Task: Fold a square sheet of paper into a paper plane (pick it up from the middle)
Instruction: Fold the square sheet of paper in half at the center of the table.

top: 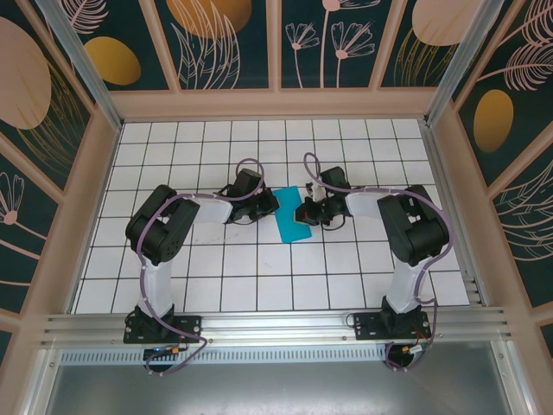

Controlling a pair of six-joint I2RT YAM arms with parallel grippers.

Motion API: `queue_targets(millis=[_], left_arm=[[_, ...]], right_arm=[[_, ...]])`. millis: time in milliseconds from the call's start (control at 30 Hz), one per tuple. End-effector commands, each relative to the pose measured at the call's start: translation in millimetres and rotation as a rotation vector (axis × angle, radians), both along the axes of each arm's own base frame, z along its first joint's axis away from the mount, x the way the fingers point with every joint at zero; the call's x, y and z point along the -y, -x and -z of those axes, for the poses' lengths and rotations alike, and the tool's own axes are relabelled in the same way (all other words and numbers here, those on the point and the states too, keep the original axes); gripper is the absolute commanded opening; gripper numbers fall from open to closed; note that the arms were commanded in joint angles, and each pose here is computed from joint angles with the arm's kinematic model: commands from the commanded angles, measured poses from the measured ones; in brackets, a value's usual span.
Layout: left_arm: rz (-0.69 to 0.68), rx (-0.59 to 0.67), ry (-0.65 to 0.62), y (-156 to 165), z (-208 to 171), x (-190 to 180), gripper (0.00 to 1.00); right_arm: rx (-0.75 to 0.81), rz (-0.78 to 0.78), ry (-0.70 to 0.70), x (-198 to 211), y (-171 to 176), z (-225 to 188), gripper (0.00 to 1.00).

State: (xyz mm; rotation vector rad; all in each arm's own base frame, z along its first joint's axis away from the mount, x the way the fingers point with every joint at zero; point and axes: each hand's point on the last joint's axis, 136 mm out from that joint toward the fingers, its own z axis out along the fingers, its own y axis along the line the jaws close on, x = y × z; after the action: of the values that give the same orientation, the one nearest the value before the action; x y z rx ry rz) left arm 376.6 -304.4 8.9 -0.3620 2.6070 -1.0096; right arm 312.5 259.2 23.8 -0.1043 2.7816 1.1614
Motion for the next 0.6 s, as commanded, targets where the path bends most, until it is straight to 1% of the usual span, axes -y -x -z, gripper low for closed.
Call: queue_targets(millis=[0, 200, 433, 500, 567], left_arm=[[-0.054, -0.309, -0.372, 69.0, 110.2, -80.3, 0.0], [-0.056, -0.313, -0.376, 69.6, 111.6, -81.0, 0.0], [-0.053, -0.314, -0.381, 70.7, 113.4, -81.7, 0.0], [-0.054, -0.316, -0.38, 70.8, 113.6, -81.7, 0.0], [-0.052, -0.317, -0.38, 71.1, 114.0, -81.8, 0.0]], right_arm=[[-0.056, -0.025, 0.021, 8.0, 18.3, 14.0, 0.0], [-0.084, -0.029, 0.063, 21.4, 39.1, 22.7, 0.0], [-0.145, 0.022, 0.113, 52.2, 70.2, 39.3, 0.0], [-0.144, 0.034, 0.111, 55.5, 73.4, 39.2, 0.0], [-0.119, 0.039, 0.088, 51.9, 67.9, 30.3, 0.01]])
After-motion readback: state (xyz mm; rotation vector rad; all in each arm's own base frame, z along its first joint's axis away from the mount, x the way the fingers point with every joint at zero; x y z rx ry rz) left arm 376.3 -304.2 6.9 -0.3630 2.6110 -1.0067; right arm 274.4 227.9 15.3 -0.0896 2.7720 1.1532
